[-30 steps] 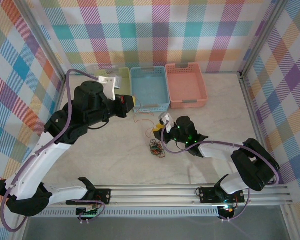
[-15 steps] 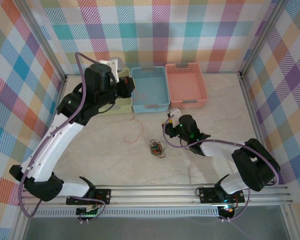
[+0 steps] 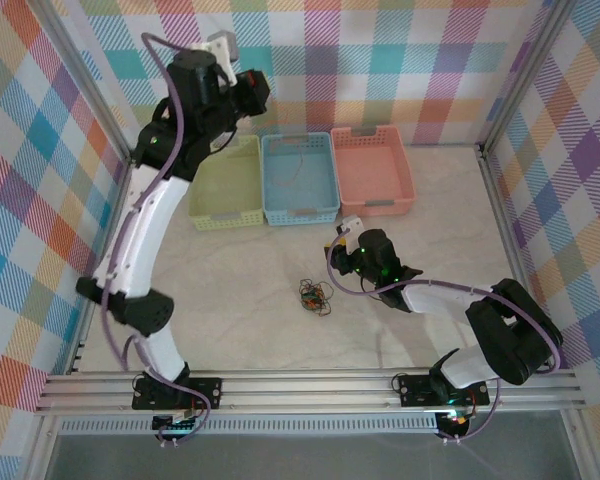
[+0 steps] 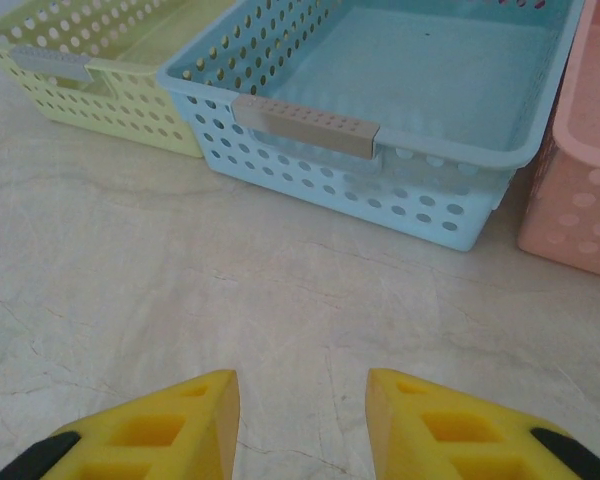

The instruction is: Untangle the cables

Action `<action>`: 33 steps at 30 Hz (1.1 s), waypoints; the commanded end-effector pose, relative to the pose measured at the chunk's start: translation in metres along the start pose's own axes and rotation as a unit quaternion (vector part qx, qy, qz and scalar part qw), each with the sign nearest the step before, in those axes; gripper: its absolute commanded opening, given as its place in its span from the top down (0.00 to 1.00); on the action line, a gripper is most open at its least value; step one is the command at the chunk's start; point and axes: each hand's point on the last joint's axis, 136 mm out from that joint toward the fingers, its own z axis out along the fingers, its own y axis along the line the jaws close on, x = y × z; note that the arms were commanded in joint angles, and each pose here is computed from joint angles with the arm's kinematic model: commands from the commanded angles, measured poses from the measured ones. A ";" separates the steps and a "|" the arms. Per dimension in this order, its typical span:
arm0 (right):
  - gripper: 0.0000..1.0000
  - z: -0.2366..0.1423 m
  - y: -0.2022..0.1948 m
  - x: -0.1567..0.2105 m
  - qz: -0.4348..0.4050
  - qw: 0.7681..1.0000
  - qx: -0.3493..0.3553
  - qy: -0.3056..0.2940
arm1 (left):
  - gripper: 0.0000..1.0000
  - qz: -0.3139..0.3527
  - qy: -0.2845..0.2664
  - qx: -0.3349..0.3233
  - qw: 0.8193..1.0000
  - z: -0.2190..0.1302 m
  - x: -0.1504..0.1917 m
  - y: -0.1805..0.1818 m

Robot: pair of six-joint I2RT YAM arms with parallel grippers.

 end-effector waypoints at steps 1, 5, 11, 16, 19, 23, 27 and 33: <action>0.61 -0.002 -0.001 -0.011 0.012 1.000 -0.003 -0.016 | 1.00 0.007 0.033 0.023 0.999 0.041 0.022 0.007; 0.61 -0.002 0.001 -0.012 0.012 1.000 -0.007 -0.016 | 1.00 0.003 0.090 0.037 0.995 0.091 0.072 0.024; 0.61 -0.002 0.001 -0.012 0.012 1.000 -0.009 -0.017 | 1.00 -0.026 0.185 -0.032 0.982 0.151 0.166 0.093; 0.61 -0.001 0.002 -0.012 0.012 1.000 -0.012 -0.015 | 0.80 -0.023 0.233 -0.095 0.968 0.158 0.213 0.133; 0.61 -0.001 0.002 -0.011 0.011 1.000 -0.012 -0.014 | 0.62 -0.036 0.244 -0.119 0.962 0.148 0.219 0.144; 0.61 -0.001 0.003 -0.012 0.012 1.000 -0.014 -0.014 | 0.51 -0.033 0.251 -0.120 0.960 0.127 0.214 0.139; 0.61 -0.001 0.004 -0.011 0.012 1.000 -0.015 -0.013 | 0.49 -0.037 0.253 -0.105 0.961 0.092 0.201 0.123; 0.61 0.000 0.011 -0.011 0.008 0.999 -0.037 -0.007 | 0.49 -0.069 0.254 -0.051 0.963 0.019 0.214 0.096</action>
